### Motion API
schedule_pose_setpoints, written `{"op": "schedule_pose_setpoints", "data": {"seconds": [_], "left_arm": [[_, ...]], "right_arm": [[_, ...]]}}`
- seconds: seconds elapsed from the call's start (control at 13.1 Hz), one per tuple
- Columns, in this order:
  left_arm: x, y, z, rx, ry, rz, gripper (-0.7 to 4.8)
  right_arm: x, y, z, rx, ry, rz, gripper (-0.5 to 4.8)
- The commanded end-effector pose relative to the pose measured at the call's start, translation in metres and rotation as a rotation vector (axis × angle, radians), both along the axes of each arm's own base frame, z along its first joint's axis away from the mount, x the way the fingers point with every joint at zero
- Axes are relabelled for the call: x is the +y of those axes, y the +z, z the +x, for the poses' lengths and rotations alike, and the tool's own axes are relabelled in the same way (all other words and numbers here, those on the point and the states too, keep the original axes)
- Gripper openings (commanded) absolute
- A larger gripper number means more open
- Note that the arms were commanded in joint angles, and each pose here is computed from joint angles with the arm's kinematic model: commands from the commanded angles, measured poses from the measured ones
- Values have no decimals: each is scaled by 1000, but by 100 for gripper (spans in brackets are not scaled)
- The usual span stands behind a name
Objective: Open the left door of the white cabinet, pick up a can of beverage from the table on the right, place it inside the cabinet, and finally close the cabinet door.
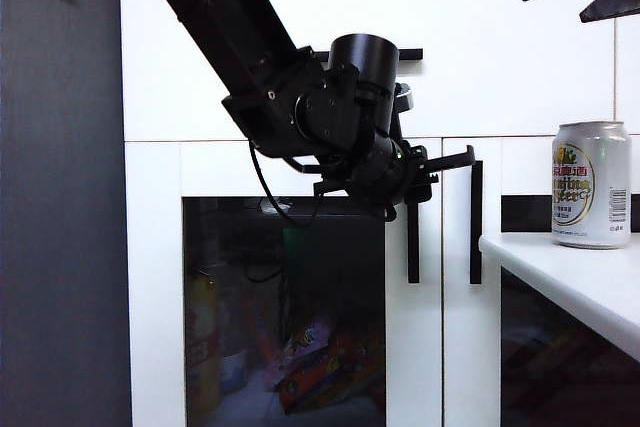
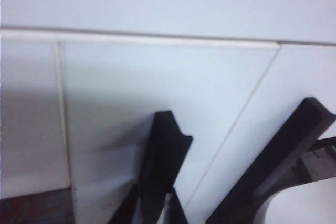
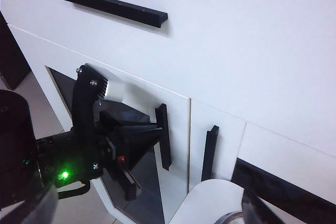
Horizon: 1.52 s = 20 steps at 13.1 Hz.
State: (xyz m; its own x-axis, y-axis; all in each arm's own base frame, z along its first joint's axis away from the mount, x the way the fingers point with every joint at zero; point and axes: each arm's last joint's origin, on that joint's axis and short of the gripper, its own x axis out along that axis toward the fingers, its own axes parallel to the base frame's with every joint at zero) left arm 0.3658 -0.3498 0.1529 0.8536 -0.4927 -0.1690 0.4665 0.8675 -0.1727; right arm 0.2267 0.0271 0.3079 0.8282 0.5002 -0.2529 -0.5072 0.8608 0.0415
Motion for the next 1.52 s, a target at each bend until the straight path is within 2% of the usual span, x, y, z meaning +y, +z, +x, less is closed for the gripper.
{"op": "schedule_pose_setpoints", "data": {"seconds": [0.08, 0.46, 0.69, 0.84, 1.22, 1.52], "left_arm": [[-16, 23, -18, -136, -90, -176, -5], [-27, 30, -31, -179, -63, -223, -5], [-43, 29, -50, -168, -104, -221, -5], [-50, 29, -59, -166, -125, -222, -5], [-43, 30, -62, -232, -123, -299, -5], [-32, 5, -71, -199, -124, -260, -5]], "right_arm": [[0, 4, 0, -27, -2, -1, 479], [0, 4, 0, -28, -3, -1, 479], [0, 5, -1, -33, -6, -2, 479], [-2, 8, -5, -50, -47, -20, 479], [-10, 16, -14, -83, -89, -26, 479], [-10, 15, -14, -74, -89, -23, 479]]}}
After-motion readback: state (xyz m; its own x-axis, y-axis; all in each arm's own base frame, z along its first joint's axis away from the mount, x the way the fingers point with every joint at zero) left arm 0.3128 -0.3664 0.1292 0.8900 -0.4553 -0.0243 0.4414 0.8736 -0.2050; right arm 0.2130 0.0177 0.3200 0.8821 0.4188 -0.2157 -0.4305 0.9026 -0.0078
